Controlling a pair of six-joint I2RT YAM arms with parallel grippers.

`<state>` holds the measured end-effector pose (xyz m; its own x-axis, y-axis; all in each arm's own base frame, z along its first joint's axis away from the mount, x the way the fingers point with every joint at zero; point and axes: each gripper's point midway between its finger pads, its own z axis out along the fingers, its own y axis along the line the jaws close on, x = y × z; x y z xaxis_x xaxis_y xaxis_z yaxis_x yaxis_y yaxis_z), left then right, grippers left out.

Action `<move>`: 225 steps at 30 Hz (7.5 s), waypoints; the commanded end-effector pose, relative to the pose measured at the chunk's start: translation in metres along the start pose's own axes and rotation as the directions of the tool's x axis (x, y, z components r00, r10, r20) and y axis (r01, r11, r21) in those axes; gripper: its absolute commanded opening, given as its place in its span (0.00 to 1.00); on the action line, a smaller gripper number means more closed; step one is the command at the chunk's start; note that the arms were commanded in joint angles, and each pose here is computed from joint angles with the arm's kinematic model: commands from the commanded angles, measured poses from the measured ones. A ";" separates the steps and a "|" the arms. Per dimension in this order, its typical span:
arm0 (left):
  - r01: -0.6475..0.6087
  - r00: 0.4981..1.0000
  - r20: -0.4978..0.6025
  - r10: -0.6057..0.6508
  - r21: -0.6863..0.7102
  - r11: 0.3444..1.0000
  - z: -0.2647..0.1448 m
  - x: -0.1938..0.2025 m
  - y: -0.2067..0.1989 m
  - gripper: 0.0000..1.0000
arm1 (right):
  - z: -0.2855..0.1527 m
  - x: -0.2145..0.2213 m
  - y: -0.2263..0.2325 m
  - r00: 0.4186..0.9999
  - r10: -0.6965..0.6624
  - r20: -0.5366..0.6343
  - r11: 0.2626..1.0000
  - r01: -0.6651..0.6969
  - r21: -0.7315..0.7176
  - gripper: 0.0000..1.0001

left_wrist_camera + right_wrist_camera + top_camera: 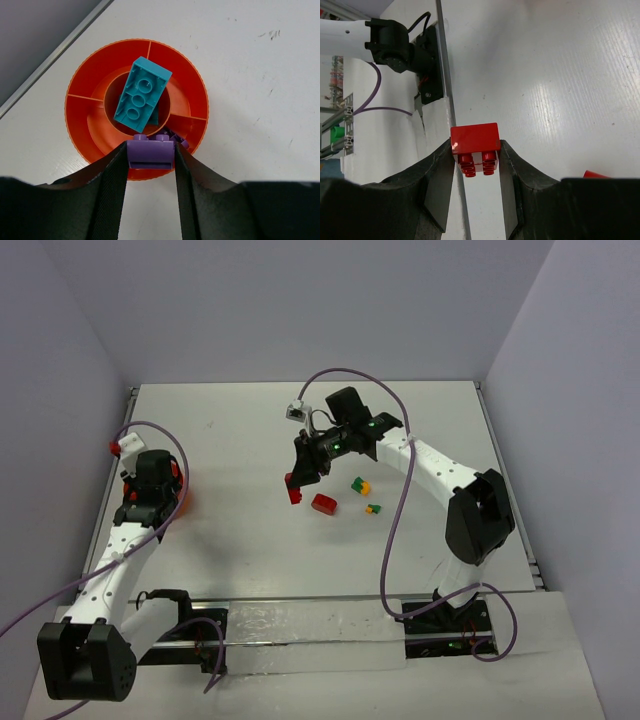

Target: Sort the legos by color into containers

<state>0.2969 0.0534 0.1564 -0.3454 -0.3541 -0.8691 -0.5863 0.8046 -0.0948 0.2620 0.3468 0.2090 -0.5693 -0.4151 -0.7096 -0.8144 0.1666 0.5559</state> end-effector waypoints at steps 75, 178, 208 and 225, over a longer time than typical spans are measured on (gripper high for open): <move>-0.383 0.903 0.321 0.287 0.903 0.194 -0.202 -0.011 -0.238 0.55 | -0.014 -0.081 -0.015 0.265 0.947 0.183 0.321 -0.753 -0.574 0.00; -0.057 0.893 -0.426 0.142 0.205 0.977 0.034 -0.062 -0.056 0.09 | -0.060 -0.062 -0.071 0.785 0.434 0.442 0.833 -0.537 0.135 1.00; -0.058 0.827 -0.545 0.135 0.156 0.986 0.051 -0.022 -0.051 0.45 | -0.059 -0.058 -0.076 0.779 0.458 0.428 0.825 -0.552 0.121 1.00; -0.212 0.916 -0.187 0.356 0.530 0.821 -0.017 -0.091 -0.114 0.72 | -0.075 -0.023 -0.090 0.944 0.180 0.275 0.866 -0.285 0.410 1.00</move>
<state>0.3674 0.0172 0.1710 -0.8073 -0.3085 -0.5031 -0.2787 0.9507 -0.1357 0.3531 0.2927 0.1963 -0.8416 0.0168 -0.5399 -0.4378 0.5641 0.7001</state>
